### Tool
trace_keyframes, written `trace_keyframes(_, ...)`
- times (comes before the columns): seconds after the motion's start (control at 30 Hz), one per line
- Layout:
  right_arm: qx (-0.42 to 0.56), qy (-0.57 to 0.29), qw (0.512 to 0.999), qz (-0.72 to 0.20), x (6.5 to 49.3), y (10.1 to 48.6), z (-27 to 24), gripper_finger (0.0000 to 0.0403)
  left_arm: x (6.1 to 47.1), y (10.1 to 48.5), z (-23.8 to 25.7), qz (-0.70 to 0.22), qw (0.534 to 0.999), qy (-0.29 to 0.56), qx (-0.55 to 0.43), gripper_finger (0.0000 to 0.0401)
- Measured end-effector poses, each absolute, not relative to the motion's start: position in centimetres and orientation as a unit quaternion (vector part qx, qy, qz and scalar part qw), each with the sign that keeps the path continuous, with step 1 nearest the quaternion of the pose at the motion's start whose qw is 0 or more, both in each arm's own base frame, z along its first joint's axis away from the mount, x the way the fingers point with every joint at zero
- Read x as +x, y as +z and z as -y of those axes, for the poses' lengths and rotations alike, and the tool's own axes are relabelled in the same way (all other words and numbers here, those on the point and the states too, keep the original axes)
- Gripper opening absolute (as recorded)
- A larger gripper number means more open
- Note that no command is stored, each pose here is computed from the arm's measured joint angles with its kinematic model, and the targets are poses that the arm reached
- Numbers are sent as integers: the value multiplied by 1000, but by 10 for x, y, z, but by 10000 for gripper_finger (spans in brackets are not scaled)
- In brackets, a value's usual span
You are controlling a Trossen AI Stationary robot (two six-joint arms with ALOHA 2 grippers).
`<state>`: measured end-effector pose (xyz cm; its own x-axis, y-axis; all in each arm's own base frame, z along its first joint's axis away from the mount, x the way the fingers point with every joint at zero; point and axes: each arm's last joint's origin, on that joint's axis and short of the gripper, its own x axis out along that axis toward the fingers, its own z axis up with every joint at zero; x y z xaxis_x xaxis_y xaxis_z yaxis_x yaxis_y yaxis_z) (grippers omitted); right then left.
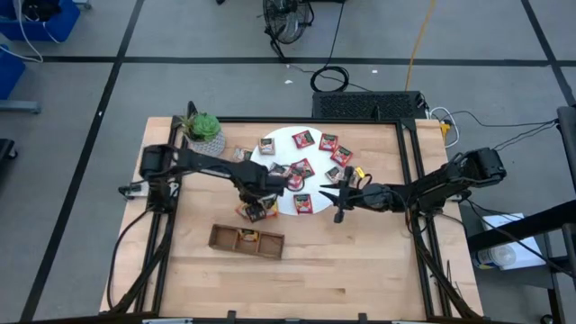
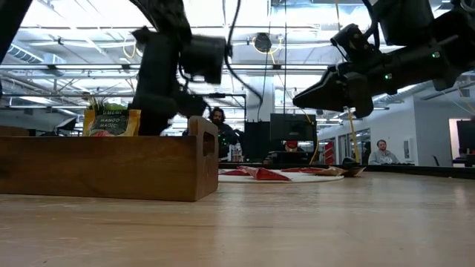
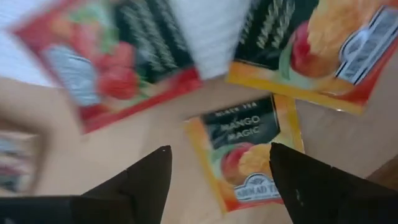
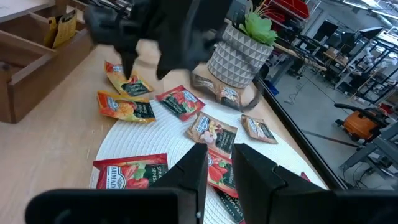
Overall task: Pick & Place Tea
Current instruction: Put the orange tea bag into the middle section of the wooden organizer
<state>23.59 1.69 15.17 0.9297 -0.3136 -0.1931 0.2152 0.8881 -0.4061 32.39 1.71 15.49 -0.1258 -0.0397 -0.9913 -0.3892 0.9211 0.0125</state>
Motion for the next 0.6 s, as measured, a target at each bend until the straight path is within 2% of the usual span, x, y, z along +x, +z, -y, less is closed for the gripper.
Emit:
trace_keyframes(0.23,-193,-137,963,-128,236,152,-17,61,328,127,-11,-772,600,124,-168,264)
trace_keyframes(0.4,-193,-137,963,-128,236,152,-17,61,328,121,-11,-778,590,142,-165,255)
trace_keyframes(0.5,-193,-137,963,-128,236,152,-17,61,328,121,-11,-776,593,155,-151,242)
trace_keyframes(0.6,-193,-137,963,-128,236,152,-17,61,328,120,-11,-775,594,160,-146,212)
